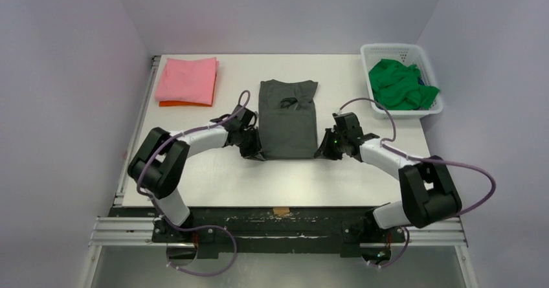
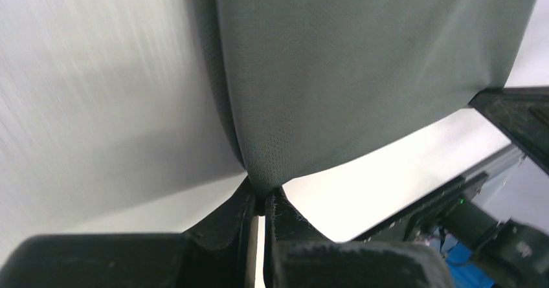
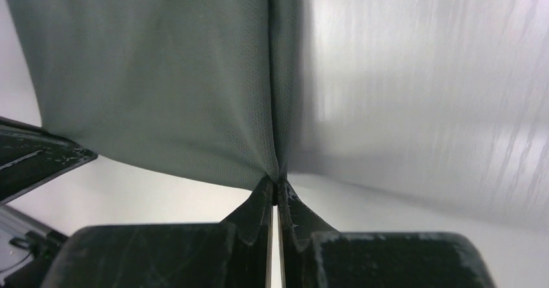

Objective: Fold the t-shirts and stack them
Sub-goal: Grab one side of the 2/3 rectangular tshirt with both arms, then fold the long partially folded tshirt into a neat square, then put the neatly folded tshirt into the corner of the board with the left arm

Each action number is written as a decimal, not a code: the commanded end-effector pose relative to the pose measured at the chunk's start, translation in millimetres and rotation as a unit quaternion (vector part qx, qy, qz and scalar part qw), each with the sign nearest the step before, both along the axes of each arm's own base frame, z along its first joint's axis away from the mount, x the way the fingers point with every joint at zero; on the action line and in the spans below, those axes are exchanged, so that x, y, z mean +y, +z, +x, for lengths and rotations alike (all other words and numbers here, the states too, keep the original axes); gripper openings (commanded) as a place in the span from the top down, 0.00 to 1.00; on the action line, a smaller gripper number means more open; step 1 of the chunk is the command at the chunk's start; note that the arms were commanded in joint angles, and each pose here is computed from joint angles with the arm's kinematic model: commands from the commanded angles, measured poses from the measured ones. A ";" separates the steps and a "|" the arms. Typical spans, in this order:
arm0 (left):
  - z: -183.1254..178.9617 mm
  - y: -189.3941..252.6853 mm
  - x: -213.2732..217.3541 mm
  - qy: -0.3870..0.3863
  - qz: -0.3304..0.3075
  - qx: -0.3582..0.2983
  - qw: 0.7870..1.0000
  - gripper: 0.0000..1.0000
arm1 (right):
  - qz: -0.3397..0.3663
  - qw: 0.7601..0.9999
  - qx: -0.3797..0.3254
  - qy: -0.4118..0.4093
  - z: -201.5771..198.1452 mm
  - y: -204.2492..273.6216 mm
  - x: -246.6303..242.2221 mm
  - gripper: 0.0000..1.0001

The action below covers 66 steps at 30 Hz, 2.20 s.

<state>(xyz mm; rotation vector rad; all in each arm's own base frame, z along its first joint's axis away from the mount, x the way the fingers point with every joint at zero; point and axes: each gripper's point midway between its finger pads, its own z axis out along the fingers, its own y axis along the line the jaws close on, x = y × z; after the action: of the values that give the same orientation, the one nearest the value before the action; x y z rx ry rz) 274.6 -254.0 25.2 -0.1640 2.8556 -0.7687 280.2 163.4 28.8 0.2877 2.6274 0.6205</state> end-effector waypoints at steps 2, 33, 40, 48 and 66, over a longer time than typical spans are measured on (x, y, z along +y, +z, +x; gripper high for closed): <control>-50.3 24.4 -6.3 -0.048 -0.030 -0.037 0.998 1.00 | 0.035 0.996 0.032 0.081 -67.8 13.6 19.0 1.00; 69.9 154.5 26.6 0.016 0.008 -0.185 0.983 1.00 | 0.011 0.990 -0.141 -0.020 73.4 154.4 -4.9 1.00; 129.7 118.6 30.0 0.039 0.027 -0.141 0.989 1.00 | -0.016 0.991 -0.128 -0.033 141.9 130.6 -9.9 1.00; 171.2 76.7 40.9 0.057 0.060 -0.100 0.992 1.00 | -0.036 0.991 -0.116 -0.053 196.1 83.2 -10.4 1.00; 159.2 82.6 39.4 0.049 0.015 -0.099 0.994 0.16 | 0.006 0.987 -0.156 -0.033 205.3 98.5 -3.8 0.16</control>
<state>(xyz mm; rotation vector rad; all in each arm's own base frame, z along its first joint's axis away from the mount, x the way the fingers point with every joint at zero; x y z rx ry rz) 451.2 -209.1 77.6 -0.2509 2.7147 -0.5656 500.8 147.1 75.3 0.3515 2.4197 0.4876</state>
